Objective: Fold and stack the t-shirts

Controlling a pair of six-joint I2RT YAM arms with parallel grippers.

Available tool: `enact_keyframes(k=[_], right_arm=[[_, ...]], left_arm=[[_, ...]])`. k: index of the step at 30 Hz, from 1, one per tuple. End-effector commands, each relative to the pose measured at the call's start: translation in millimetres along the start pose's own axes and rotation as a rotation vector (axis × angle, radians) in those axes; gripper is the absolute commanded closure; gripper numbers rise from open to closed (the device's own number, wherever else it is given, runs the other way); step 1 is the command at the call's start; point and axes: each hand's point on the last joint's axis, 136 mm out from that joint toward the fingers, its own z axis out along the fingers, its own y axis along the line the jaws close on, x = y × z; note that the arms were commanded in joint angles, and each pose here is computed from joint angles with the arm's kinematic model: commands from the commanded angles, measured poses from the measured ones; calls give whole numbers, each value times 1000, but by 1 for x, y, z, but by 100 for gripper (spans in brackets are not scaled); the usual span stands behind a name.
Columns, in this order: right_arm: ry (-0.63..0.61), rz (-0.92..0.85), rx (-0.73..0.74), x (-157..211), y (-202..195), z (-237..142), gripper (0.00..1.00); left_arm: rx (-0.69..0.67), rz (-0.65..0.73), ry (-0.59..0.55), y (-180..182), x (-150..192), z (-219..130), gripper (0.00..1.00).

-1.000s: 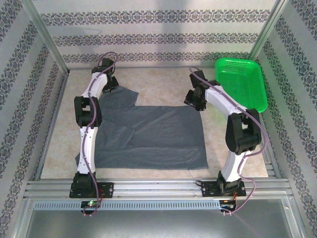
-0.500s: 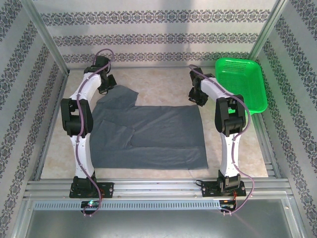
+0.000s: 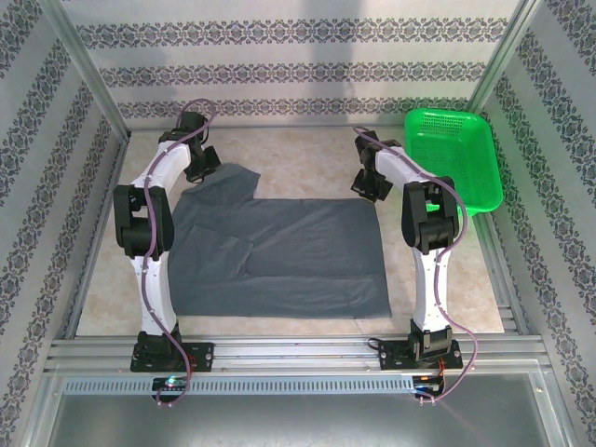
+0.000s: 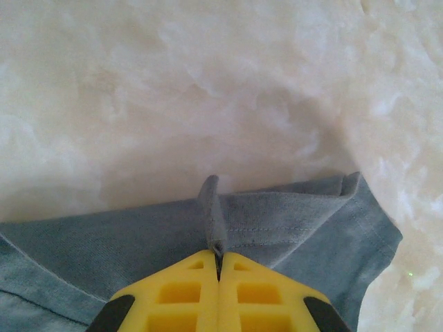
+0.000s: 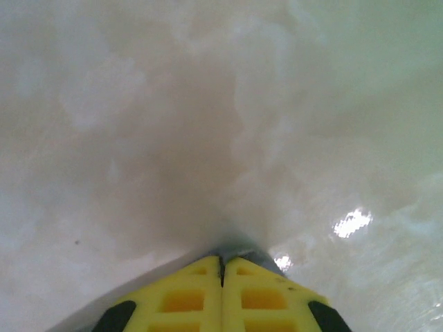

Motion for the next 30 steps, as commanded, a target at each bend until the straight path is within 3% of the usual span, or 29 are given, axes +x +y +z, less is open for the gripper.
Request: enact_keyframes(k=[1,6,14,22,30], right_arm=[[-33,-25,-33,-9,2,-12,100],[-87,-113,-103,-9,10,-37,100],[-114,-185,-125,12,-1,-69,100],[-106,-172,-154,51,-31,-92,100],[-51,-165,-152,101,-67,-92,100]], left_arm=[[30,23,-84,-8,-17,-37,100],[36,60,-112,-3,-9,-61,100],[39,48,-137,21,32,-108,100],[-76,-90,-287,80,75,-174,100],[-214,-170,-447,140,116,-246,100]])
